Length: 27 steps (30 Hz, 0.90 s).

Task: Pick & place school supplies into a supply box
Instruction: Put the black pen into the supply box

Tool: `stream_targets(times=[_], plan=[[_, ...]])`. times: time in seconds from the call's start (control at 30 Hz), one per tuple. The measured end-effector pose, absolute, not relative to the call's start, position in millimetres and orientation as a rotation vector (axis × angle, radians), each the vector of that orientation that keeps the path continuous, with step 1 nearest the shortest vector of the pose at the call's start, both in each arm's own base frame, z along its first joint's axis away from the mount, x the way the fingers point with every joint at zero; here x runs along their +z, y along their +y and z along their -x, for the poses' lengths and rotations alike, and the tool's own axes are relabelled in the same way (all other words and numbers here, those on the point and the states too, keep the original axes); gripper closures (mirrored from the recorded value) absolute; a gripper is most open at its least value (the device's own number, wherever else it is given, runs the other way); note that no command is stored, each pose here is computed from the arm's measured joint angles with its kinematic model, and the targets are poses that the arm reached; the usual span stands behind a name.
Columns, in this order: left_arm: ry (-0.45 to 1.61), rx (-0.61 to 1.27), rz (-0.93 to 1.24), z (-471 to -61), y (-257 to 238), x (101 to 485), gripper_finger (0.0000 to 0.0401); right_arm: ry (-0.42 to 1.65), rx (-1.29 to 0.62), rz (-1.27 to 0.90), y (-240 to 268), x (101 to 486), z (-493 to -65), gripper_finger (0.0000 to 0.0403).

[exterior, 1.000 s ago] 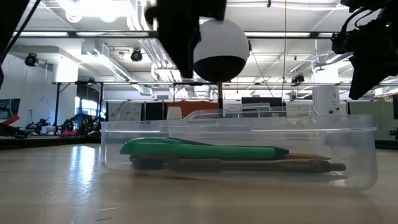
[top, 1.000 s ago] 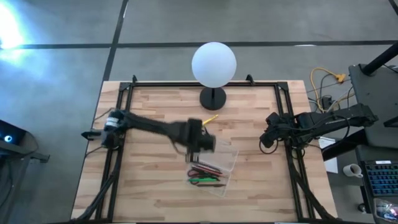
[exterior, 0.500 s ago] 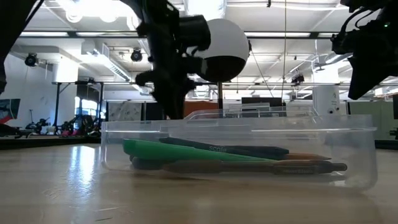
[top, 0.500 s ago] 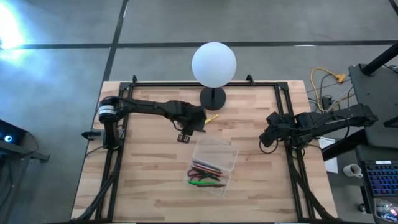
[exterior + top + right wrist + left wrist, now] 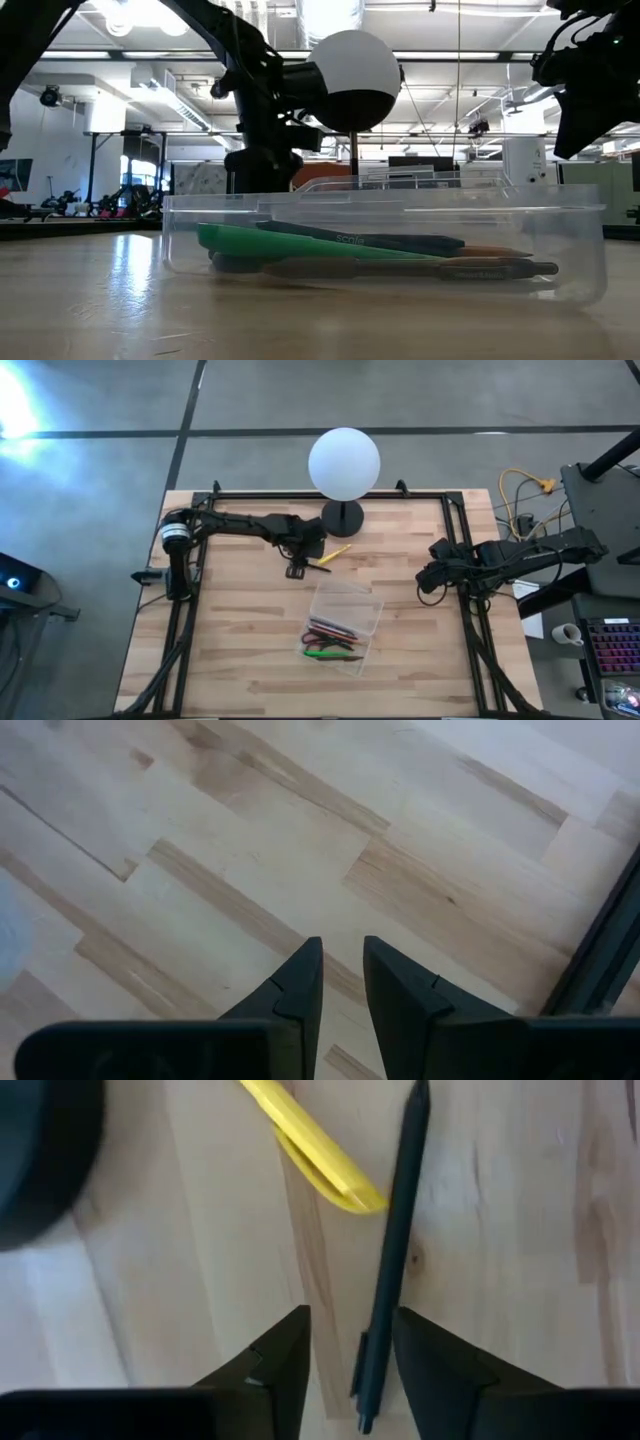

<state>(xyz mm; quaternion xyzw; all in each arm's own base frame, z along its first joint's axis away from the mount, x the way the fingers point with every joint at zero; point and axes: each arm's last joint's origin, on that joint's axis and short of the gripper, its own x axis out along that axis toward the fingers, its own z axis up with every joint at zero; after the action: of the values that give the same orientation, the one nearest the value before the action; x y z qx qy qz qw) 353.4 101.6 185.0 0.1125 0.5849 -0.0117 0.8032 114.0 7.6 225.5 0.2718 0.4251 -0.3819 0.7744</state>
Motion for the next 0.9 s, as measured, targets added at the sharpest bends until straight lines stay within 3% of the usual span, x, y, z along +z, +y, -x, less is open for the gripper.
stream_targets(times=[0.27,0.43,0.67,0.9], plan=[[1.224,-0.033,-0.241,-351,102,173,0.0214,0.896,-0.854,-0.601,7,226,-114,0.0335],[1.234,-0.072,-0.249,-349,102,159,0.0210,0.894,-0.856,-0.604,7,226,-114,0.0335],[1.273,-0.097,-0.205,-354,109,145,0.0238,0.885,-0.864,-0.624,7,226,-114,0.0335],[1.261,-0.125,-0.178,-353,110,140,0.0315,0.885,-0.864,-0.624,7,226,-114,0.0335]])
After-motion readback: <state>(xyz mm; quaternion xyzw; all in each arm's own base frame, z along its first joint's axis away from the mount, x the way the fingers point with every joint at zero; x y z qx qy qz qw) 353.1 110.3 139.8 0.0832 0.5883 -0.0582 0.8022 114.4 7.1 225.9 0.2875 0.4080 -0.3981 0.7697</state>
